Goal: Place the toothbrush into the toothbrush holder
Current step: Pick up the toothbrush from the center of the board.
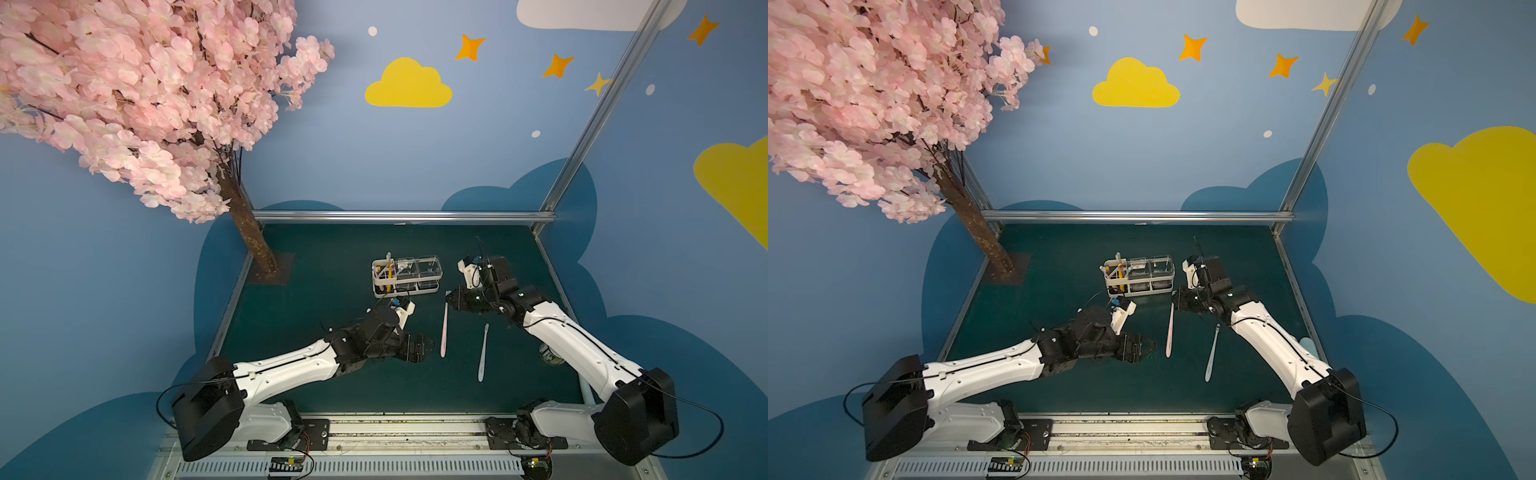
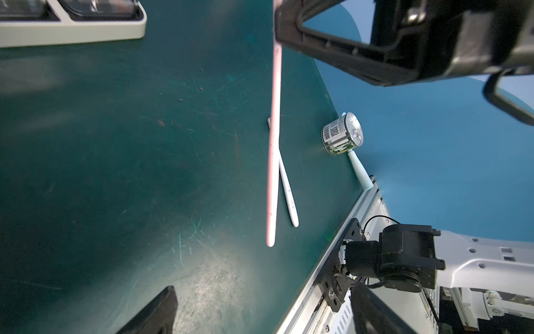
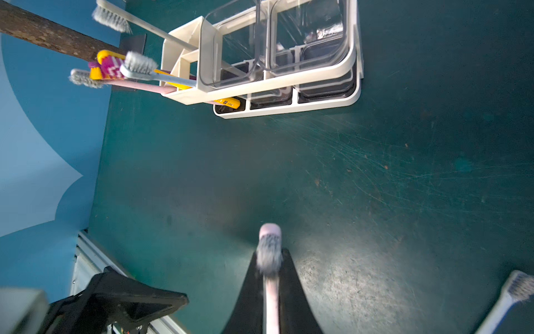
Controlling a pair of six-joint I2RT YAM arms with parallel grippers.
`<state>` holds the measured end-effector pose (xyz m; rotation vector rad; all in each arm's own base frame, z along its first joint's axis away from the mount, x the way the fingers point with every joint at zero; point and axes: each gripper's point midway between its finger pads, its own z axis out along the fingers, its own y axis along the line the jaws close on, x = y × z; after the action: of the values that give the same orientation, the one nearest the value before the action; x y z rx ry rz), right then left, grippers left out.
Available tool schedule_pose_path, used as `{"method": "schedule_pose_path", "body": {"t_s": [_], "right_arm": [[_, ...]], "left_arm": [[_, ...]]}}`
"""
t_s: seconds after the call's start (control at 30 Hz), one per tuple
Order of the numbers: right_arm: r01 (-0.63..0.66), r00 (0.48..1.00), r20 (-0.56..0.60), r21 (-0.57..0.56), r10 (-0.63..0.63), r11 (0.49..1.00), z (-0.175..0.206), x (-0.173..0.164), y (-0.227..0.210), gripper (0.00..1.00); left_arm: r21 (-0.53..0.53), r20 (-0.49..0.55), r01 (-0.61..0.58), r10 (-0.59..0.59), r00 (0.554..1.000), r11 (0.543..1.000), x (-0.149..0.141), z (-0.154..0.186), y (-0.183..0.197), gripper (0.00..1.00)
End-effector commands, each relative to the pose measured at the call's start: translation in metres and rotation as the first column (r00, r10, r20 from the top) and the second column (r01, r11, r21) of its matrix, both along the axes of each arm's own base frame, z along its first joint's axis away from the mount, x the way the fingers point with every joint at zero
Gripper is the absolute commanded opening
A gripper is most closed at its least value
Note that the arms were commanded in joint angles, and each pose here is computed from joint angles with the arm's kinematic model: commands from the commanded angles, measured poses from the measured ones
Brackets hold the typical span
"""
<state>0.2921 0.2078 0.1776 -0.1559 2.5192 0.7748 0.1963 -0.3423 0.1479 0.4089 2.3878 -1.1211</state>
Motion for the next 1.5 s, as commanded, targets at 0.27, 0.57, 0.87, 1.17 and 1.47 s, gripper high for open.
{"method": "schedule_pose_path", "body": {"t_s": [0.27, 0.57, 0.87, 1.17, 1.47], "right_arm": [[-0.027, 0.999, 0.04, 0.099, 0.023, 0.995, 0.036, -0.002, 0.014, 0.0], [-0.038, 0.999, 0.026, 0.136, 0.035, 0.99, 0.037, -0.003, 0.02, 0.0], [-0.051, 0.999, -0.004, 0.183, 0.053, 0.982, 0.035, -0.003, 0.029, 0.0], [-0.045, 0.999, -0.011, 0.171, 0.048, 0.984, 0.031, -0.002, 0.027, 0.0], [-0.024, 0.999, -0.018, 0.159, 0.028, 0.987, 0.028, -0.001, 0.023, 0.0]], "left_arm": [[-0.086, -0.034, 0.041, -0.044, 0.998, 0.995, 0.007, -0.001, -0.039, 0.82], [-0.088, -0.044, 0.055, -0.059, 0.997, 0.995, 0.005, -0.007, -0.048, 0.6], [-0.081, -0.044, 0.062, -0.066, 0.997, 0.995, 0.004, -0.007, -0.052, 0.41], [-0.082, -0.038, 0.062, -0.065, 0.997, 0.995, 0.003, -0.004, -0.05, 0.32], [-0.085, -0.014, 0.057, -0.059, 0.998, 0.995, 0.003, 0.004, -0.044, 0.29]]}}
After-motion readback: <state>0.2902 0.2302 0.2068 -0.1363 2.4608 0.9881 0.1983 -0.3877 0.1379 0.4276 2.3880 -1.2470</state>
